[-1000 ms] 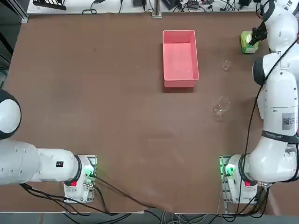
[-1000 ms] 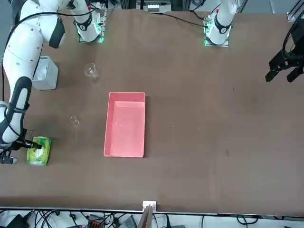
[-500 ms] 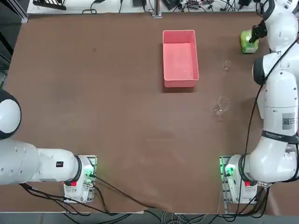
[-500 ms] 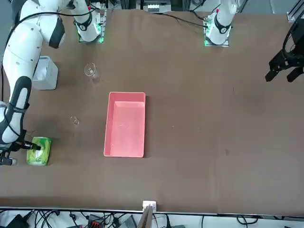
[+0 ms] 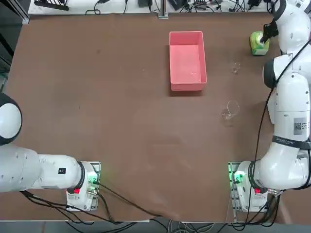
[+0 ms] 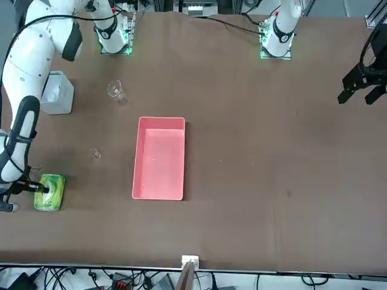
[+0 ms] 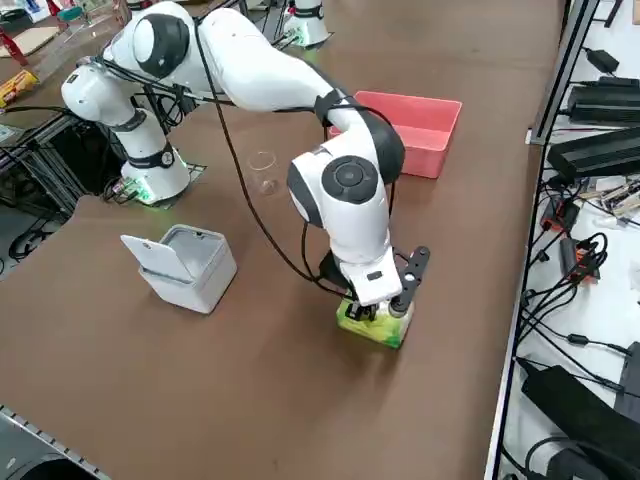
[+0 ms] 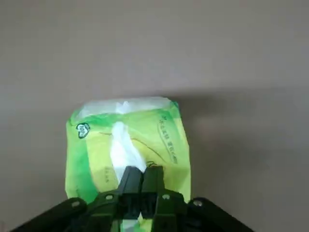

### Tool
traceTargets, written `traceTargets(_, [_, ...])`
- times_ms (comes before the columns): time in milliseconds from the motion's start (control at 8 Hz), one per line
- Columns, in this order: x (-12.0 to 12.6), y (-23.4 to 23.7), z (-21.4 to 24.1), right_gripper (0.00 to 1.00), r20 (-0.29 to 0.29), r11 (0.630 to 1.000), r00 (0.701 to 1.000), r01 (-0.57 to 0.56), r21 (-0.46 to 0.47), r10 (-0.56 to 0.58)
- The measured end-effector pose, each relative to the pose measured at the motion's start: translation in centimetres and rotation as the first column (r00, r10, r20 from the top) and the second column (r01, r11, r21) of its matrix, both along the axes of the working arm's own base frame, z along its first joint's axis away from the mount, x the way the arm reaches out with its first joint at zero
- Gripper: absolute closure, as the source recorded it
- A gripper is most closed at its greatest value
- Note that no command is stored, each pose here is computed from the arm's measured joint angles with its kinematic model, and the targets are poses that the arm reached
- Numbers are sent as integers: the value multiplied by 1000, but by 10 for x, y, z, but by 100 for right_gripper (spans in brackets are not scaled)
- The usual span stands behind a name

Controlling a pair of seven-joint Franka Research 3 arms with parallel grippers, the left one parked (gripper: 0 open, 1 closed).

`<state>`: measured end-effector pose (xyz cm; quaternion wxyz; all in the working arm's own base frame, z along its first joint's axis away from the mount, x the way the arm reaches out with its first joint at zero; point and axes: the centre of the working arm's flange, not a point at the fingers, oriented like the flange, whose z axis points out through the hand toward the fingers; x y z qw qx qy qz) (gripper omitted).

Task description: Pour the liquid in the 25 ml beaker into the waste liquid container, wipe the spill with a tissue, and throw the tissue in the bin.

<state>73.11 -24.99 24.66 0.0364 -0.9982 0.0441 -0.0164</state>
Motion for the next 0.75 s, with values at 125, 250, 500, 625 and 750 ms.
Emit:
traceTargets(125, [1, 0, 5, 98, 5, 1000, 1000, -4, -6, 4])
traceTargets(250, [2, 1, 10, 98, 11, 1000, 1000, -7, -9, 7])
traceTargets(500, [4, 3, 23, 98, 21, 1000, 1000, -15, -20, 15])
traceTargets(625, [5, 5, 29, 98, 28, 1000, 999, -19, -23, 20])
traceTargets(750, [7, 8, 39, 98, 32, 999, 999, -29, -36, 30])
